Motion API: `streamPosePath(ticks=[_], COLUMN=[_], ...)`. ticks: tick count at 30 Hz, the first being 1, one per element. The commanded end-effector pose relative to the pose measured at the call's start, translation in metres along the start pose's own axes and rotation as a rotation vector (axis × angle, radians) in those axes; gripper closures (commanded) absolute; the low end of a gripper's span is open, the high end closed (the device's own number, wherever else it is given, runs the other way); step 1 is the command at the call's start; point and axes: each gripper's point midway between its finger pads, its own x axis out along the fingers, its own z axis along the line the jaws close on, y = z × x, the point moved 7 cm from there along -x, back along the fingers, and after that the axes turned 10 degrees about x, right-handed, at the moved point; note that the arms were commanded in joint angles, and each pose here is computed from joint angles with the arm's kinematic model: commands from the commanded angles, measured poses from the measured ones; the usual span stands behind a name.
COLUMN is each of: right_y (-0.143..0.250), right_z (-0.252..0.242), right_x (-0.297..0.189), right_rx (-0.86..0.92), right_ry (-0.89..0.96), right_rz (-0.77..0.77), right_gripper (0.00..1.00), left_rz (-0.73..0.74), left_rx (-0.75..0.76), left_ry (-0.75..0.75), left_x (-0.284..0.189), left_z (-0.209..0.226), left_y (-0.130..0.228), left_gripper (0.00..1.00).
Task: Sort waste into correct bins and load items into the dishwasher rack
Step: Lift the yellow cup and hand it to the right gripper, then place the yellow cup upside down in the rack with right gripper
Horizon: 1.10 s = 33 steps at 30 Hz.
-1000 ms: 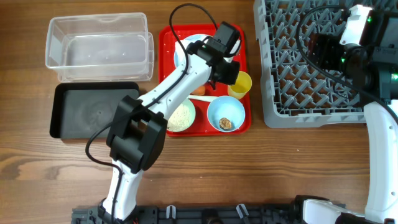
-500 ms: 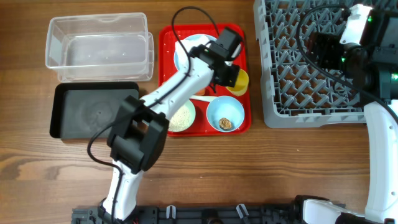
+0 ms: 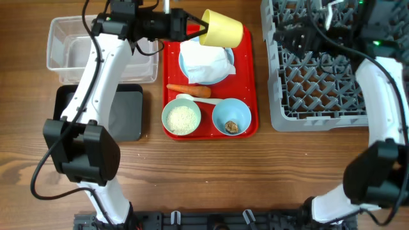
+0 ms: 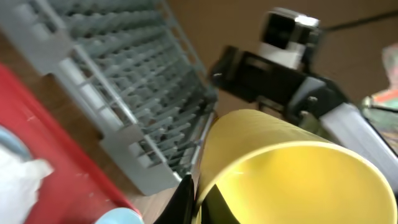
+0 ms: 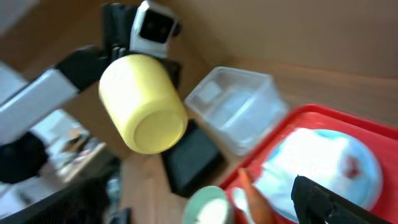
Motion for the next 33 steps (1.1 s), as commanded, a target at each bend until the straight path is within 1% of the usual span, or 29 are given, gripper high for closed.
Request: streamPosePath(ticks=[1,4,7,11,12,15,17,18,21,22,23,24,25,28,32,33], right_y=[0.002,0.003,0.008,0.013,0.014,0.014,0.014,0.014,0.014,0.014,0.014,0.013,0.012,0.007,0.004,0.005], right_z=[0.016,0.020,0.029,0.037,0.038,0.038,0.038,0.038,0.038,0.038,0.038,0.038,0.034,0.024,0.006,-0.003], right_x=[0.012,0.020,0.040,0.062,0.065,0.067,0.067,0.067,0.067,0.067,0.066,0.066,0.064,0.055,0.043,0.040], right_rx=[-0.078,-0.118,-0.137,-0.168,-0.173,-0.175,-0.176,-0.178,-0.181,-0.182,-0.181,-0.178,-0.149,-0.080,0.004,0.049], right_ry=[-0.239,-0.265,-0.303,-0.328,-0.331,-0.327,-0.327,-0.327,-0.327,-0.327,-0.326,-0.324,-0.295,-0.219,-0.077,0.012], right_rz=[0.038,0.052,0.090,0.129,0.133,0.136,0.136,0.135,0.135,0.135,0.134,0.133,0.130,0.109,0.073,0.063], right_gripper=[0.00,0.00,0.02,0.05,0.07,0.24,0.31,0.37,0.43,0.44,0.45,0.45,0.45,0.45,0.44,0.44], left_rz=[0.028,0.039,0.047,0.041,0.041,0.042,0.041,0.041,0.046,0.049,0.052,0.053,0.054,0.052,0.029,0.026], left_rx=[0.059,0.071,0.094,0.103,0.103,0.104,0.104,0.104,0.106,0.105,0.106,0.106,0.105,0.090,0.064,0.041], left_ry=[0.110,0.125,0.129,0.128,0.128,0.128,0.128,0.128,0.126,0.118,0.099,0.096,0.096,0.087,0.041,-0.011], left_x=[0.021,0.030,0.040,0.039,0.039,0.039,0.039,0.039,0.043,0.045,0.048,0.049,0.049,0.045,0.029,0.024], left_z=[-0.010,-0.013,-0.016,-0.016,-0.016,-0.016,-0.016,-0.016,-0.017,-0.017,-0.017,-0.017,-0.017,-0.014,-0.002,0.005], left_y=[0.002,0.003,0.004,0.002,0.002,0.002,0.002,0.002,0.003,0.003,0.004,0.005,0.005,0.005,0.002,0.003], left_gripper=[0.96,0.96,0.96,0.96,0.96,0.96,0.96,0.96,0.96,0.88,0.64,0.53,0.47,0.38,0.36,0.34])
